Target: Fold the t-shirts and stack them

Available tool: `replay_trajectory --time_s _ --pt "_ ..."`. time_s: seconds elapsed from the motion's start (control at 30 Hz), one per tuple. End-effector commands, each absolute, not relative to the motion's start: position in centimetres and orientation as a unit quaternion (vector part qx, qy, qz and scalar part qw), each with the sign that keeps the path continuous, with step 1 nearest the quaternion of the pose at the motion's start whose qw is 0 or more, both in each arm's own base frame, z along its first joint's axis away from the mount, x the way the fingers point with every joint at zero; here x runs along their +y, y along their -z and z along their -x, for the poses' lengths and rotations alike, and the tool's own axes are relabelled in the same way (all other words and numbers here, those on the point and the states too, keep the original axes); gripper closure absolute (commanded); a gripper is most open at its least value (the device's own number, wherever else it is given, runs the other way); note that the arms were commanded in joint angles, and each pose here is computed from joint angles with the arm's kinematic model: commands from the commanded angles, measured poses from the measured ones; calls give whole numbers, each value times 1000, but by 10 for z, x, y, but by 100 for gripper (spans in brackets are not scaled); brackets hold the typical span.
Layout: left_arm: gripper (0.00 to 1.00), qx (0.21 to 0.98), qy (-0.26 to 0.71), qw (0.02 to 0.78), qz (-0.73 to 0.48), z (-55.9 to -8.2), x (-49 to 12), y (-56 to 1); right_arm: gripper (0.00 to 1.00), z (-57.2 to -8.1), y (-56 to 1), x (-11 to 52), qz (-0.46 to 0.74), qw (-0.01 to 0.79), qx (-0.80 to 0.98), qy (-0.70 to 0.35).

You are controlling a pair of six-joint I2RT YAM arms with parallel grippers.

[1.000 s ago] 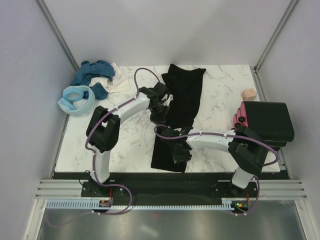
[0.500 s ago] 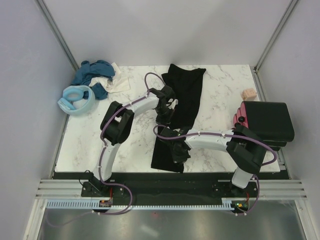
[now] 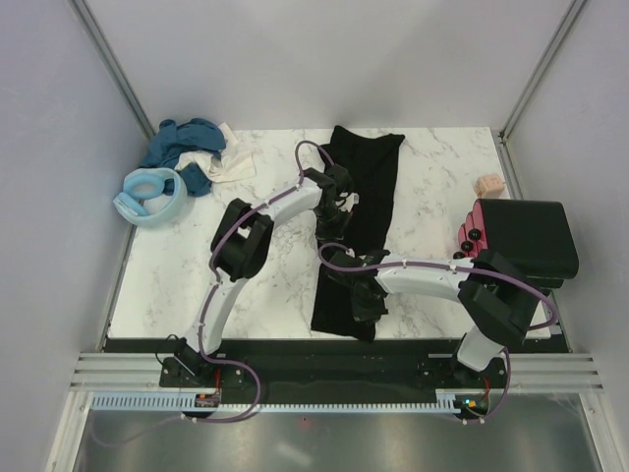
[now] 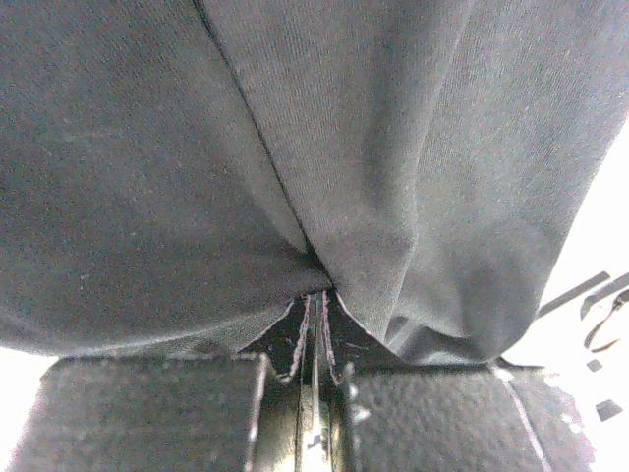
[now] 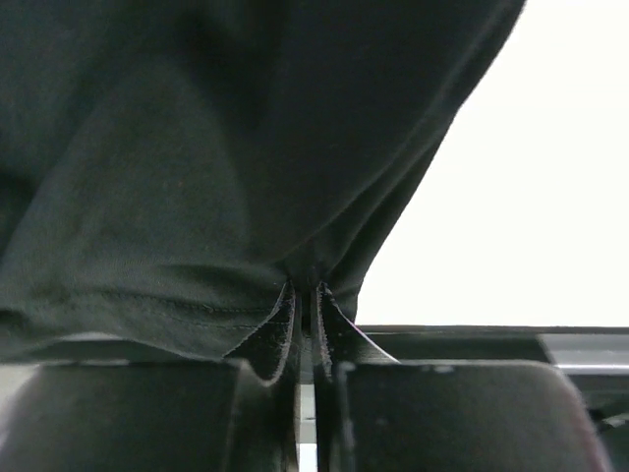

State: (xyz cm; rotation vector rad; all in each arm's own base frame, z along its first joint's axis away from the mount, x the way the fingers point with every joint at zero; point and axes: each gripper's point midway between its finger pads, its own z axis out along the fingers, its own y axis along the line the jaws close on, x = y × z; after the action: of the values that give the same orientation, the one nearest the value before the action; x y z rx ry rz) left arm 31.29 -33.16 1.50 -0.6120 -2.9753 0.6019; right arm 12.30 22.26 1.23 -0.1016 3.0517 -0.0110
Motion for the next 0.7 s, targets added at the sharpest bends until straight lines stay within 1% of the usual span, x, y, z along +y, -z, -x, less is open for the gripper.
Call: replay_trajectory --time_s 0.0,0.03,0.1,0.13,0.23,0.37,0.4,0.43,0.47,0.5,0.53,0.67 --pt "98 -973 -126 -7 193 -323 -312 11 86 -132 -14 182 31 48 994 89" --pt "98 -977 -102 -2 189 -317 -299 18 85 -135 -18 184 34 54 994 86" --pt "98 -978 -92 -12 185 -312 -290 9 81 -146 -29 190 40 72 994 78" --pt "98 -979 -89 0 185 -302 -283 12 80 -150 -34 193 42 78 993 75" --pt "98 -977 -103 -18 186 -299 -281 -2 77 -173 -67 204 44 132 989 56" --pt "98 -973 -129 -66 182 -311 -281 -34 74 -210 -131 211 20 200 979 36" --pt "96 -970 -139 -87 179 -316 -281 -51 75 -218 -144 210 17 220 975 36" --pt "91 -970 -141 -98 174 -319 -278 -58 74 -233 -163 212 9 254 967 32" --pt "89 -969 -143 -111 166 -324 -275 -66 71 -246 -170 207 -2 268 963 37" --pt "87 -967 -145 -130 163 -325 -271 -80 71 -256 -175 205 6 280 959 41" --pt "85 -967 -144 -137 161 -326 -268 -85 71 -273 -182 206 2 307 951 40" --pt "82 -964 -151 -156 150 -317 -261 -106 71 -331 -169 188 -4 339 939 62"
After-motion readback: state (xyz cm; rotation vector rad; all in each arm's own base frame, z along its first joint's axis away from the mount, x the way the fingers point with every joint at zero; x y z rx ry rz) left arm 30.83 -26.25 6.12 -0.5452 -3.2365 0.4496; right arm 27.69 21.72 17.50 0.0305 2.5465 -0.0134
